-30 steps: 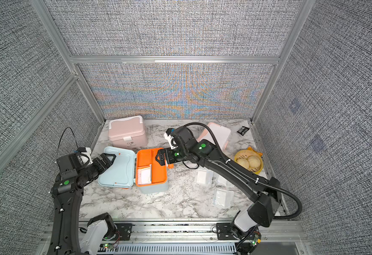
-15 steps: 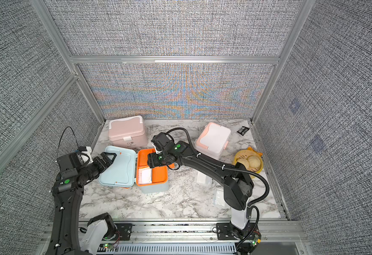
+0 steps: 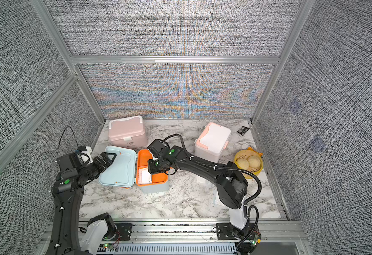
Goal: Open first aid kits and take out gauze
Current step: Pick up the gauze from the first aid kit.
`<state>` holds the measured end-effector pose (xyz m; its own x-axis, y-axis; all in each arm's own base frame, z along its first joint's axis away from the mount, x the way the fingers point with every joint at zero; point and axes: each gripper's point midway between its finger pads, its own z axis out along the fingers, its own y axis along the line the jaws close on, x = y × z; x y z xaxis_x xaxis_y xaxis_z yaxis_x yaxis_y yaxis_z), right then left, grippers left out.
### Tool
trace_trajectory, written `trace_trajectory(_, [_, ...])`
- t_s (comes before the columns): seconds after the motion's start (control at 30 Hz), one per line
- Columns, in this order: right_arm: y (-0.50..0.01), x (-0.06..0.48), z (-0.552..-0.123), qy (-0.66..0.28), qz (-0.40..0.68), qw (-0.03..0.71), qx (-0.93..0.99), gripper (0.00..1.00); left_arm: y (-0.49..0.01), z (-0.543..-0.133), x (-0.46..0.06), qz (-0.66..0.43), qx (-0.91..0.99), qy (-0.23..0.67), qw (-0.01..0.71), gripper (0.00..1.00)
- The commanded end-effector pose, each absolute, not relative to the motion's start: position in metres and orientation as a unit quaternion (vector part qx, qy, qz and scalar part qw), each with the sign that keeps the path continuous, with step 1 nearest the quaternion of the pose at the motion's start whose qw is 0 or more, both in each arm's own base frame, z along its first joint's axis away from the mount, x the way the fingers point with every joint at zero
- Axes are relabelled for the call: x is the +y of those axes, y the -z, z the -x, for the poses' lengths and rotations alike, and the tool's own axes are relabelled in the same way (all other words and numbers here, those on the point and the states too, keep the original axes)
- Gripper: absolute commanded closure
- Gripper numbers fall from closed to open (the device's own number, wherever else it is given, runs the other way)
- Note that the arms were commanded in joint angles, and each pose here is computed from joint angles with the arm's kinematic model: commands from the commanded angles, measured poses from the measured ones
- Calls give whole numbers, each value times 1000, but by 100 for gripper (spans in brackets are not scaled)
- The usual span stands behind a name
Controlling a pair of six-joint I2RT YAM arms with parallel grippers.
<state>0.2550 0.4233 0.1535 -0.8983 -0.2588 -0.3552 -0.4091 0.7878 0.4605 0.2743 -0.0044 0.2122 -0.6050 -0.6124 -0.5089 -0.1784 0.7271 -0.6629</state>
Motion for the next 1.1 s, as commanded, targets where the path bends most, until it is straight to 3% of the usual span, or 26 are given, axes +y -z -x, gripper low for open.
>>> trace_trajectory(0.0, [-153,424,-255,-272,173,140,936,73,-216,-276,-7,222,845,293,387,2])
trace_trajectory(0.13, [-153,424,-256,-271,172,141,937,79,-217,-276,-6,223,845,293,388,2])
trace_trajectory(0.17, [-154,424,-256,-270,173,141,937,85,-217,-276,-6,223,845,293,388,2])
trace_trajectory(0.37, [-170,423,-257,-280,171,155,932,100,-217,-276,-6,222,845,293,388,2])
trace_trajectory(0.73, [-233,410,-250,-339,162,214,902,100,-217,-275,-6,223,846,290,389,2])
trace_trajectory(0.93, [-263,367,-242,-353,134,255,890,100,-218,-275,-6,223,845,290,389,2])
trace_trajectory(1.07, [-257,324,-236,-335,93,274,897,100,-218,-275,-6,222,845,290,390,2])
